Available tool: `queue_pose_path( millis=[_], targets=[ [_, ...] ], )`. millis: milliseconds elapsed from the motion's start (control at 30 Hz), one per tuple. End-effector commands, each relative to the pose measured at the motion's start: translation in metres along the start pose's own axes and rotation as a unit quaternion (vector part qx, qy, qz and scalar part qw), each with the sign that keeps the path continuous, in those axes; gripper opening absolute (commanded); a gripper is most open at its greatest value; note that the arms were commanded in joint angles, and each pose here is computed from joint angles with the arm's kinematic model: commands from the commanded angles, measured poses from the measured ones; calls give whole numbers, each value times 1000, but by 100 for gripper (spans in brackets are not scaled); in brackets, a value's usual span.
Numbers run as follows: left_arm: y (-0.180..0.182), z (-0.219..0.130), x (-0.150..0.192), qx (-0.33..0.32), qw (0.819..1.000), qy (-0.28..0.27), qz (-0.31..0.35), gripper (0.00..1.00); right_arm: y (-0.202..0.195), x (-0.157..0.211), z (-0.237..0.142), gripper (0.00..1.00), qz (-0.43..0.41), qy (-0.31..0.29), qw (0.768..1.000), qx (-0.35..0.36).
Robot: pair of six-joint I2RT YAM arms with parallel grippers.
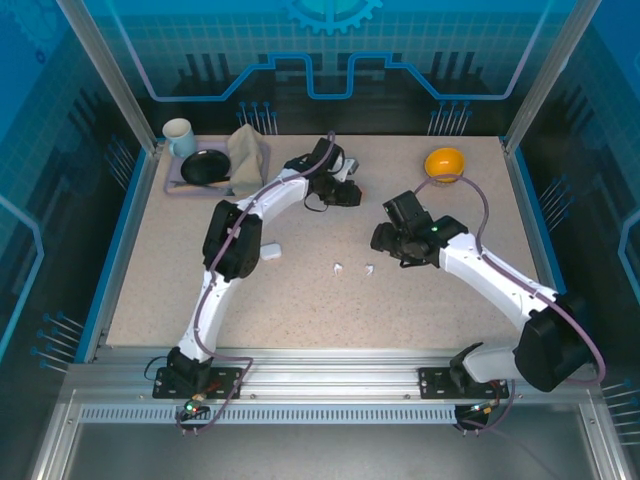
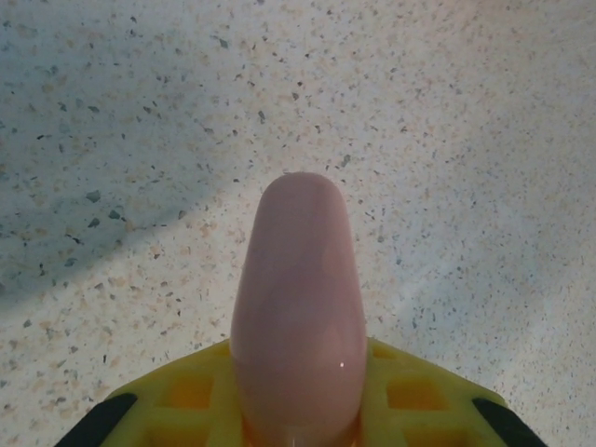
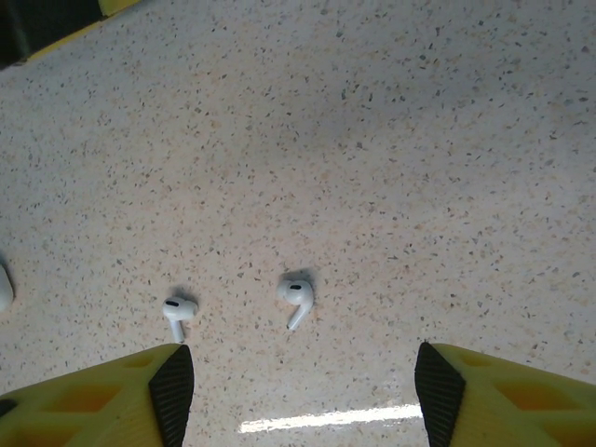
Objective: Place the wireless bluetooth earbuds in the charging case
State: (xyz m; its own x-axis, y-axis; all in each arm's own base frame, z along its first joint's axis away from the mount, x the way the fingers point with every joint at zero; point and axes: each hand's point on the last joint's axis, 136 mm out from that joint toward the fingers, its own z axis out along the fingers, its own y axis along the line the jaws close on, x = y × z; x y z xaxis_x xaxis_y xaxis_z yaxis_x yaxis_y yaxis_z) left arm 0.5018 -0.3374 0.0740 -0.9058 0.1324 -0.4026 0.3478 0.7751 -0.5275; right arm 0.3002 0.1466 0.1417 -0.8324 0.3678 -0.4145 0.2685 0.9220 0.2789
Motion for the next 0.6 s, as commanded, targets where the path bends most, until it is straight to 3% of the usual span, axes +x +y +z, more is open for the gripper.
queue_pose_path(
  millis=[0, 167, 300, 433, 567],
  targets=[
    [21, 3, 25, -8, 996, 67, -53, 12, 5, -19, -5, 67, 23, -22, 999, -2],
    [42, 7, 31, -25, 993, 85, -80, 22, 5, -23, -3, 67, 31, -21, 999, -1],
    [50, 3, 32, -35, 992, 87, -79, 39, 5, -25, -2, 68, 35, -21, 999, -2],
    [55, -9, 23, -51, 993, 72, -73, 54, 8, -31, -3, 72, 39, -24, 999, -3],
    [57, -32, 10, -60, 994, 48, -73, 62, 12, -41, -3, 78, 46, -34, 998, 1]
  ],
)
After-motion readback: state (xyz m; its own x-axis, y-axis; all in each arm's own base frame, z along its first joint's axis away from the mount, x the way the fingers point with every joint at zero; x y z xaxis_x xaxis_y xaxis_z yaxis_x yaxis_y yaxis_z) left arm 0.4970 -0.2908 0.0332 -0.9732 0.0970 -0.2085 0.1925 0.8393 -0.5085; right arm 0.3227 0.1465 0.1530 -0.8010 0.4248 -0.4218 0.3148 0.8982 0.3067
